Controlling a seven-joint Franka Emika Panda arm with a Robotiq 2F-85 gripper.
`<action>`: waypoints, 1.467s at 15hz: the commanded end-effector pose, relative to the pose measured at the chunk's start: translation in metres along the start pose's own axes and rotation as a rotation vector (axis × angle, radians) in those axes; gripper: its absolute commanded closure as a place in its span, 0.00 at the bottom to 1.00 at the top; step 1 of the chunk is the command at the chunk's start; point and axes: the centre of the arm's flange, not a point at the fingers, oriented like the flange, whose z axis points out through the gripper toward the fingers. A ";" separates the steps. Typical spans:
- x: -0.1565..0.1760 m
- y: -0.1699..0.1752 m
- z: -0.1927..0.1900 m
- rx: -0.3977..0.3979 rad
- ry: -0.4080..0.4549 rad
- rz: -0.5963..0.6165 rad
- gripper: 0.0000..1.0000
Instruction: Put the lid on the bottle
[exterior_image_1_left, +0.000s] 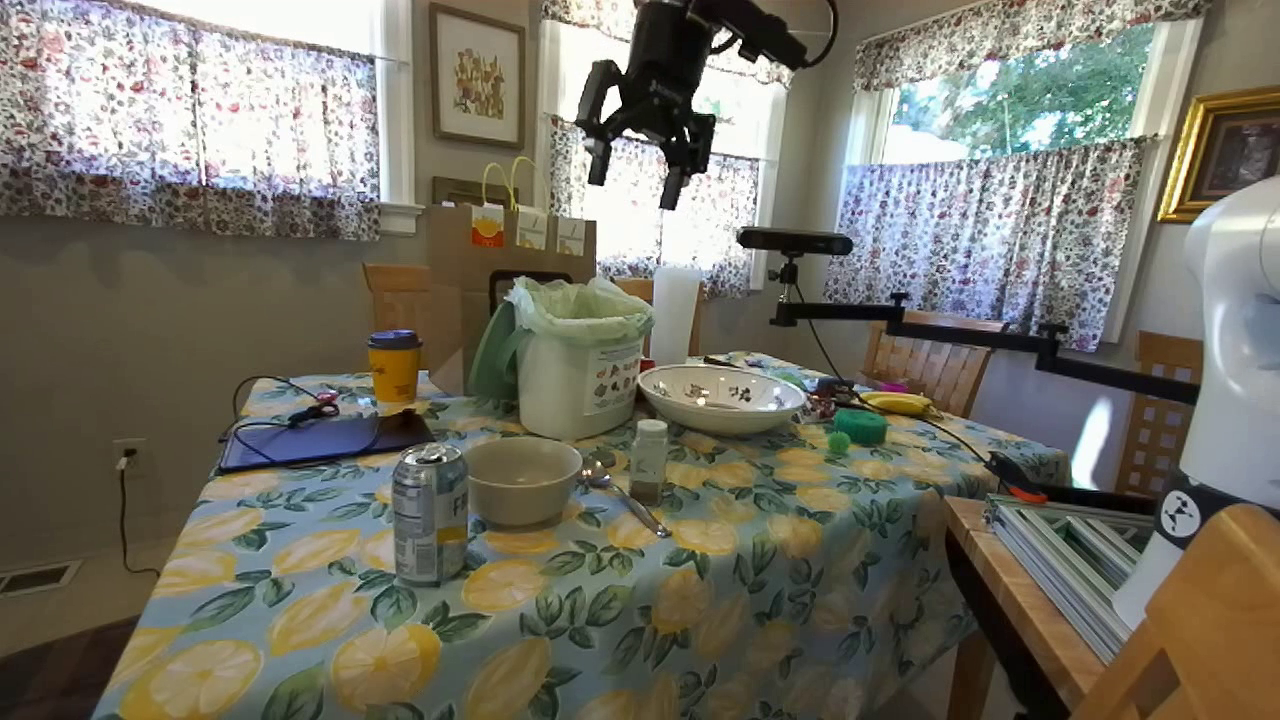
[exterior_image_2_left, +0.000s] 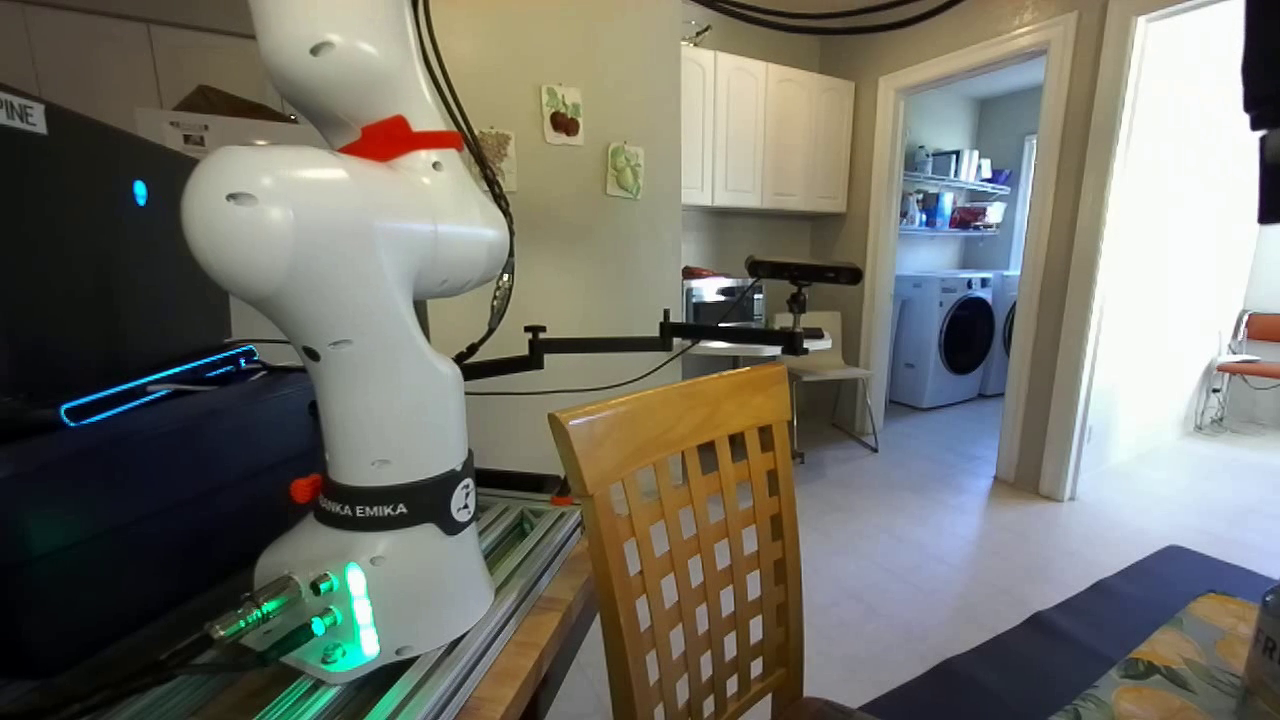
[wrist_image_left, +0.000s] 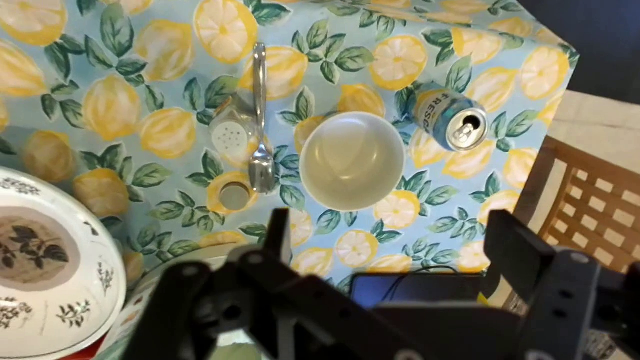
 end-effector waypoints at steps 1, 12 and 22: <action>0.033 0.004 0.027 -0.003 0.004 0.116 0.00; 0.092 0.053 0.107 -0.023 -0.049 0.407 0.00; 0.073 0.056 0.155 0.001 -0.156 0.469 0.00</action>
